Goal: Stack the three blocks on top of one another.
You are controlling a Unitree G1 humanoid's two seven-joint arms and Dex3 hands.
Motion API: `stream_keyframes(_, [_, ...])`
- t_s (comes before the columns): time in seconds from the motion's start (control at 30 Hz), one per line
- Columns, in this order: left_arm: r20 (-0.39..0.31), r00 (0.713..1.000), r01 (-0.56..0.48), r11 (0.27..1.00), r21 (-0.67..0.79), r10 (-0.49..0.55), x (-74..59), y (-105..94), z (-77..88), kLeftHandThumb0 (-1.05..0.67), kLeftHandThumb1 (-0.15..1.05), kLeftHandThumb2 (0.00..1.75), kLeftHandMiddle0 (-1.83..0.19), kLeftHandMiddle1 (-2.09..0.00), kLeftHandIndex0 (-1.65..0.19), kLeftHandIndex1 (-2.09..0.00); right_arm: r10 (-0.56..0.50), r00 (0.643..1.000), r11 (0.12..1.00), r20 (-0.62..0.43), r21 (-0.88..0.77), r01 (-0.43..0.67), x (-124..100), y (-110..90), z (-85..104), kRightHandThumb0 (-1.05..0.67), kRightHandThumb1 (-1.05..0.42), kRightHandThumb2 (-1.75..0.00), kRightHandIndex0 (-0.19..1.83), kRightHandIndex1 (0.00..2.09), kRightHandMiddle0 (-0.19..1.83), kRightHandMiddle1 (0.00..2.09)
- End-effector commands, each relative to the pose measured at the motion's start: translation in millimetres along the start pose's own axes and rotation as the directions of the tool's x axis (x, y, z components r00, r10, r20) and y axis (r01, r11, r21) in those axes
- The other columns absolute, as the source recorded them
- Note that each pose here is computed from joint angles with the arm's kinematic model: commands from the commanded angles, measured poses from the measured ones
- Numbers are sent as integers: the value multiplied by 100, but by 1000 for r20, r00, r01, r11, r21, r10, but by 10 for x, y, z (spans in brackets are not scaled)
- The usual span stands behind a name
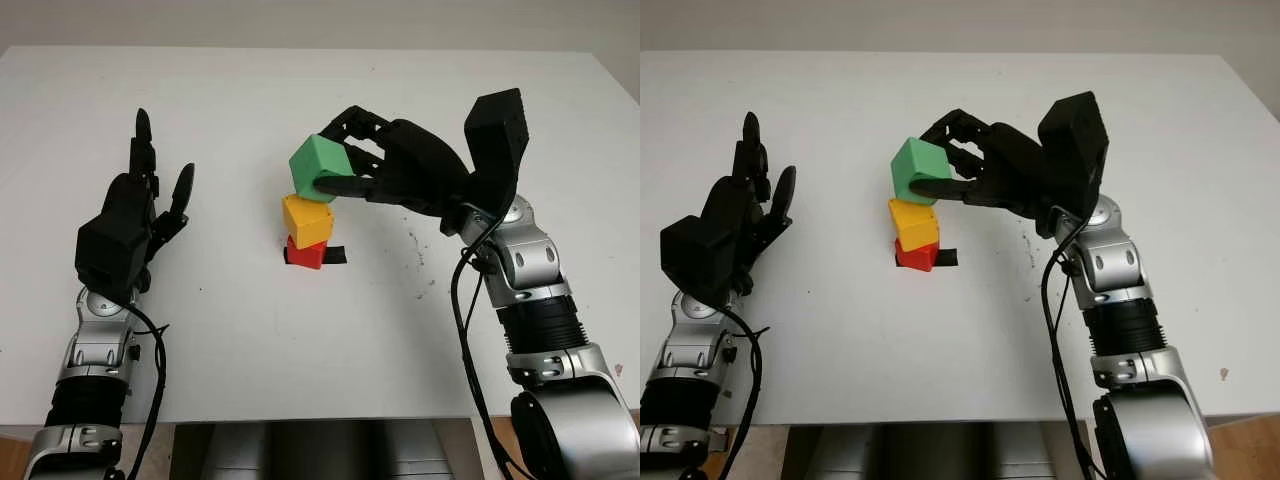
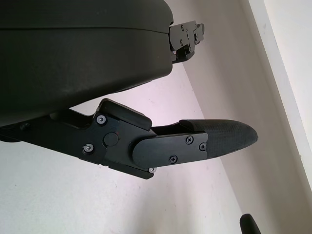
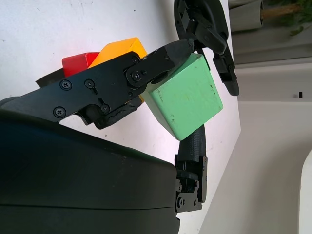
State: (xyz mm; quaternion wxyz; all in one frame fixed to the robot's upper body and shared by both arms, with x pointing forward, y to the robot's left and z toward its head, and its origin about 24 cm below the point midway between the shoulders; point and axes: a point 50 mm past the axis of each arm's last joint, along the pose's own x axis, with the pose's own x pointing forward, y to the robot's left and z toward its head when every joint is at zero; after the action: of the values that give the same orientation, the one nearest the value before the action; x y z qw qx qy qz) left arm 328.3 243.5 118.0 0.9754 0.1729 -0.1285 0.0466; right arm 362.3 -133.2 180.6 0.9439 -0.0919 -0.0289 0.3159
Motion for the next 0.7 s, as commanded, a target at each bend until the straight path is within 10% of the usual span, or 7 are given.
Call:
stream_keyframes(0.0, [4, 1000, 4, 1000, 4, -4, -23, -20, -9, -82, 105, 54, 19, 0, 19, 0, -3, 999, 1000, 39, -20, 4, -6, -22, 137, -43, -99, -6, 5, 5, 22, 181])
stream_keyframes(0.67, [9, 1000, -1, 1000, 5, 1, -24, -37, 10, -81, 105, 55, 19, 0, 19, 0, 44, 999, 995, 2, -89, -43, 51, 11, 183, -41, -99, -5, 4, 5, 19, 183])
